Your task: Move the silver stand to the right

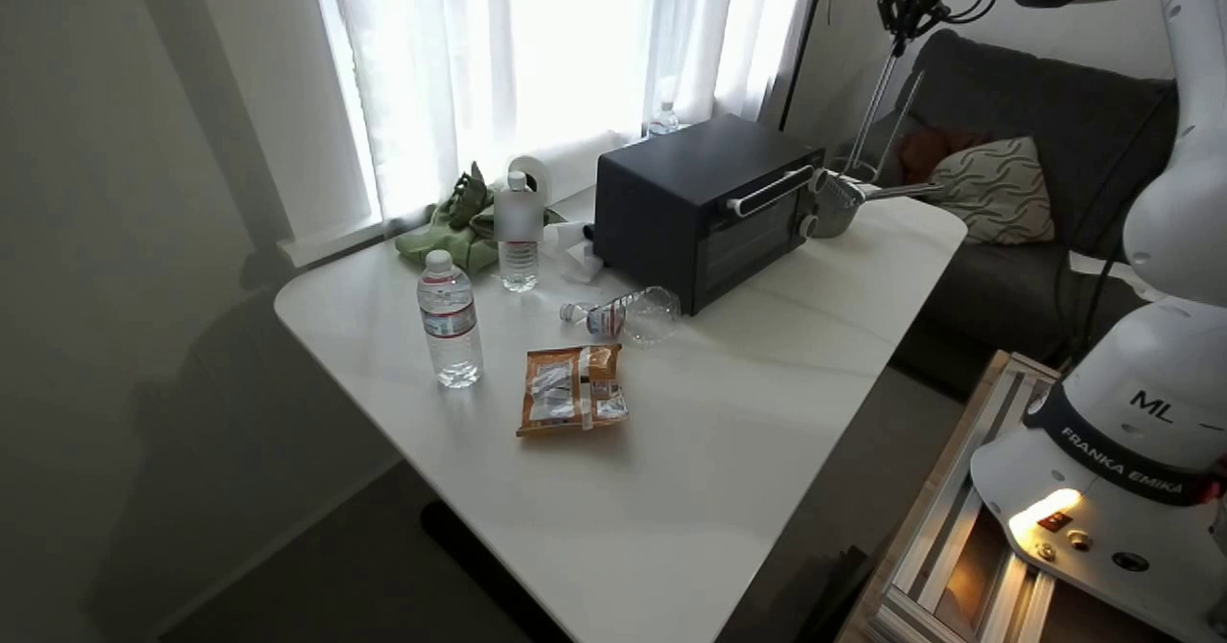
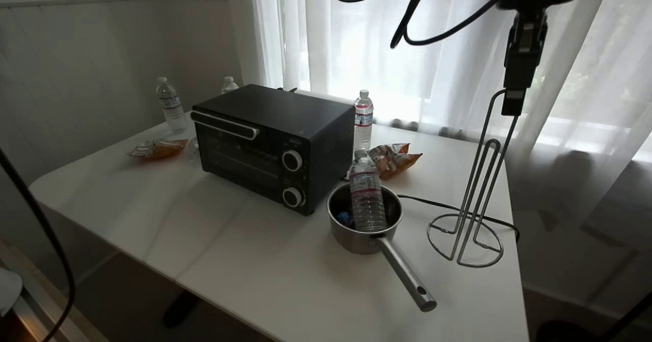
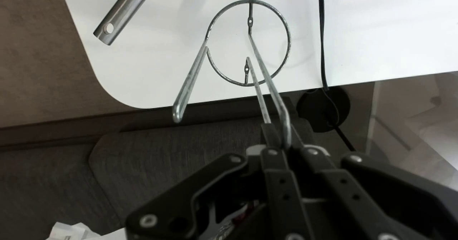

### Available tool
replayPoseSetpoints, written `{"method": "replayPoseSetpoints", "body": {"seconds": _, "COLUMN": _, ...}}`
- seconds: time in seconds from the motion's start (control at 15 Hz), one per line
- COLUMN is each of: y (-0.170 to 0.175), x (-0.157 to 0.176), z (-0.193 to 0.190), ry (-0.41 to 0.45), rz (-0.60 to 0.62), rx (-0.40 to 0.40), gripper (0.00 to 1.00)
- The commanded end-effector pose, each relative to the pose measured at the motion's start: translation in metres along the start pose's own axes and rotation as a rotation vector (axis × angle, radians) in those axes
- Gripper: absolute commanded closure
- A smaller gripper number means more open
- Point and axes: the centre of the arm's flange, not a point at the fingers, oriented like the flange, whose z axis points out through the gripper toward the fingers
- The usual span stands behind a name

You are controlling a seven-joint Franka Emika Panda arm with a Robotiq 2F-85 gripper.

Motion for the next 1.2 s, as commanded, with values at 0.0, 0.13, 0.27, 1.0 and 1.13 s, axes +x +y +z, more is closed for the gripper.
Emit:
{"method": "replayPoseSetpoints", "body": {"seconds": 0.0, "y": -0.026, "x": 0.037, "z": -0.001, "ry": -0.033, "rz": 0.022, "rx": 0.014, "gripper": 0.98}}
{"method": "replayPoseSetpoints", "body": {"seconds": 0.13, "y": -0.026, "x": 0.041, "z": 0.007, "ry": -0.037, "rz": 0.025, "rx": 0.015, "gripper": 0.98}}
{"method": "replayPoseSetpoints", "body": {"seconds": 0.27, "y": -0.028, "x": 0.043, "z": 0.014, "ry": -0.040, "rz": 0.023, "rx": 0.026, "gripper": 0.98}}
{"method": "replayPoseSetpoints", "body": {"seconds": 1.0, "y": -0.028, "x": -0.005, "z": -0.051, "ry": -0.069, "rz": -0.151, "rx": 0.054, "gripper": 0.13}}
{"method": "replayPoseSetpoints", "body": {"seconds": 1.13, "y": -0.012, "x": -0.027, "z": -0.088, "ry": -0.067, "rz": -0.242, "rx": -0.018, "gripper": 0.01}}
